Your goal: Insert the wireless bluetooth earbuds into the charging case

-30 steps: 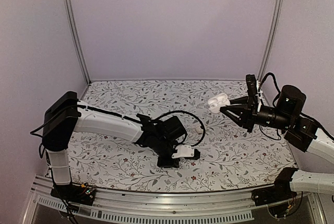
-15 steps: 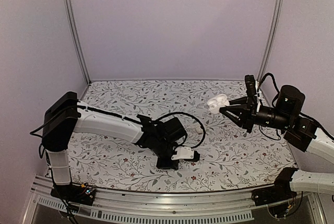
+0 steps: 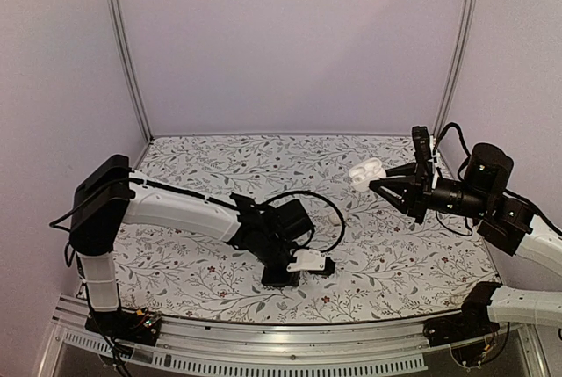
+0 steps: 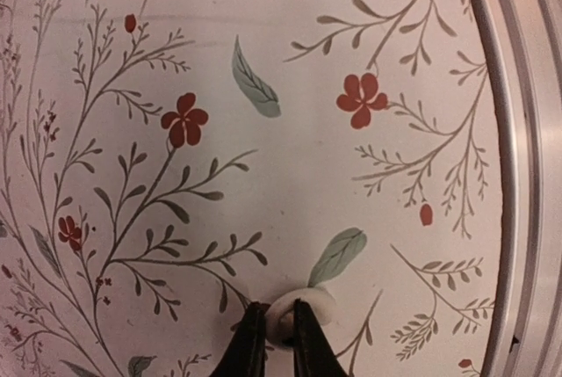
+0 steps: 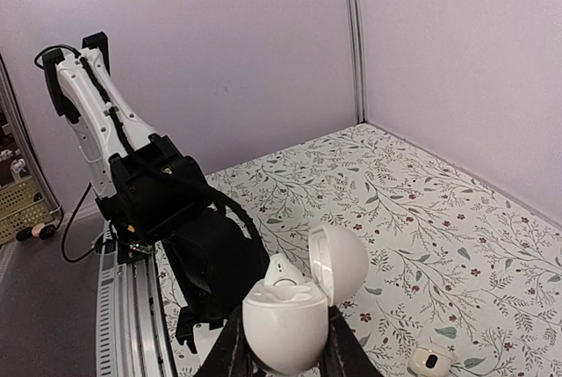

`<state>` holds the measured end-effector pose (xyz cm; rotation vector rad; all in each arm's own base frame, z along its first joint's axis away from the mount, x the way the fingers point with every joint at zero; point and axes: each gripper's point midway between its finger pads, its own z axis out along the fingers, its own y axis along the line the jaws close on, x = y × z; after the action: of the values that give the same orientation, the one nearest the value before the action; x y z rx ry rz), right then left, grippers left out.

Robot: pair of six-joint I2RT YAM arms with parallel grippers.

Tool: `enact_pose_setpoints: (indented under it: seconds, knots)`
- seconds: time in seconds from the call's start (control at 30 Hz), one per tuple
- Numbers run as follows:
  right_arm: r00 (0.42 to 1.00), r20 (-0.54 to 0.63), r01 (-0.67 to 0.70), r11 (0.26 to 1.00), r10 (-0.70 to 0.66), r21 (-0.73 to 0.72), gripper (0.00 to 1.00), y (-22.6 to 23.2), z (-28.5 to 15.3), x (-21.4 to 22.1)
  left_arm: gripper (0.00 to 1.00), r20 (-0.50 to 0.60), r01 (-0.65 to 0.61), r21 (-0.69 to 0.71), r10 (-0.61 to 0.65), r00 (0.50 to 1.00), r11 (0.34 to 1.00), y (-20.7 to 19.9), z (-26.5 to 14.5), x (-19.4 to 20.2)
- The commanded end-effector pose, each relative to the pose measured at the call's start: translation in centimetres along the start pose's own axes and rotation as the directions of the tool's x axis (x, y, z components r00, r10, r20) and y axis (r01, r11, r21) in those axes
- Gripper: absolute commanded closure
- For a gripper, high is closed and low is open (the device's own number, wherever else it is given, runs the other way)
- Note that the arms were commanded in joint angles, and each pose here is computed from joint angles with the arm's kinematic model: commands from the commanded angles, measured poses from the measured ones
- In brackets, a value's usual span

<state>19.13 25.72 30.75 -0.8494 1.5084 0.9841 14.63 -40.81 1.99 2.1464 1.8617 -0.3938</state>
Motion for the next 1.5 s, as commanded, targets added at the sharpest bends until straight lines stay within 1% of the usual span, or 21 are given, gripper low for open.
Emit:
enact_pose_setpoints:
  seconds: [0.0,0.3,0.47,0.6,0.67,0.77,0.87,0.93,1.03,1.1,1.3,1.33,1.4,1.47]
  knots:
    - [1.0,0.005,-0.01,1.0,0.01,0.006,1.0,-0.2,0.0,0.1,0.89,-0.064,-0.004,0.042,0.006,0.998,0.999,-1.8,-0.3,1.6]
    - [1.0,0.007,-0.011,1.0,0.011,0.008,1.0,-0.3,0.0,0.0,0.87,-0.115,0.0,0.037,0.004,0.993,0.999,-2.4,-0.1,2.7]
    - [1.0,0.005,-0.012,1.0,0.011,0.006,1.0,-0.3,0.0,0.0,0.9,-0.125,-0.008,0.037,0.013,0.992,0.999,-2.6,0.0,2.7]
    - [1.0,0.006,-0.012,1.0,0.012,0.008,1.0,-0.4,0.0,0.0,0.89,-0.142,-0.01,0.026,0.014,0.99,1.0,-2.6,-0.1,3.1]
    - [1.0,0.005,-0.012,1.0,0.012,0.008,1.0,-0.4,0.0,0.1,0.91,-0.147,-0.016,0.023,0.019,0.989,1.0,-2.7,0.0,3.1]
    - [1.0,0.007,-0.012,1.0,0.012,0.009,1.0,-0.5,0.0,0.0,1.0,-0.158,-0.023,0.005,0.023,0.987,1.0,-2.6,-0.1,3.3]
    - [1.0,0.005,-0.014,1.0,0.014,0.008,1.0,-0.5,0.0,0.0,1.0,-0.162,-0.015,-0.032,0.01,0.987,0.999,-2.0,-0.4,3.3]
    - [1.0,0.006,-0.013,1.0,0.013,0.007,1.0,-0.5,0.0,0.0,1.0,-0.15,0.011,-0.063,-0.02,0.988,0.998,-1.2,-0.9,3.1]
    - [1.0,0.005,-0.015,1.0,0.015,0.007,1.0,-0.5,0.0,0.0,1.0,-0.136,0.082,-0.091,-0.094,0.986,0.992,-0.1,-1.5,3.3]
    - [1.0,0.005,-0.016,1.0,0.016,0.007,1.0,-0.5,0.0,0.1,1.0,-0.129,0.115,-0.074,-0.124,0.984,0.991,0.0,-1.7,3.6]
    - [1.0,0.004,-0.018,1.0,0.018,0.004,1.0,-0.5,0.1,0.2,1.0,-0.091,0.148,-0.034,-0.151,0.984,0.988,-0.8,-2.1,3.1]
    - [1.0,0.004,-0.018,1.0,0.018,0.005,1.0,-0.5,0.1,0.2,1.0,-0.084,0.157,-0.029,-0.159,0.984,0.987,-0.8,-2.2,2.9]
    - [1.0,0.003,-0.018,1.0,0.018,0.005,1.0,-0.5,0.1,0.2,0.91,-0.069,0.173,-0.027,-0.175,0.982,0.984,-0.7,-2.4,2.5]
    - [1.0,0.003,-0.018,1.0,0.018,0.004,1.0,-0.5,0.1,0.2,0.86,-0.061,0.19,-0.035,-0.192,0.98,0.981,-0.3,-2.6,2.4]
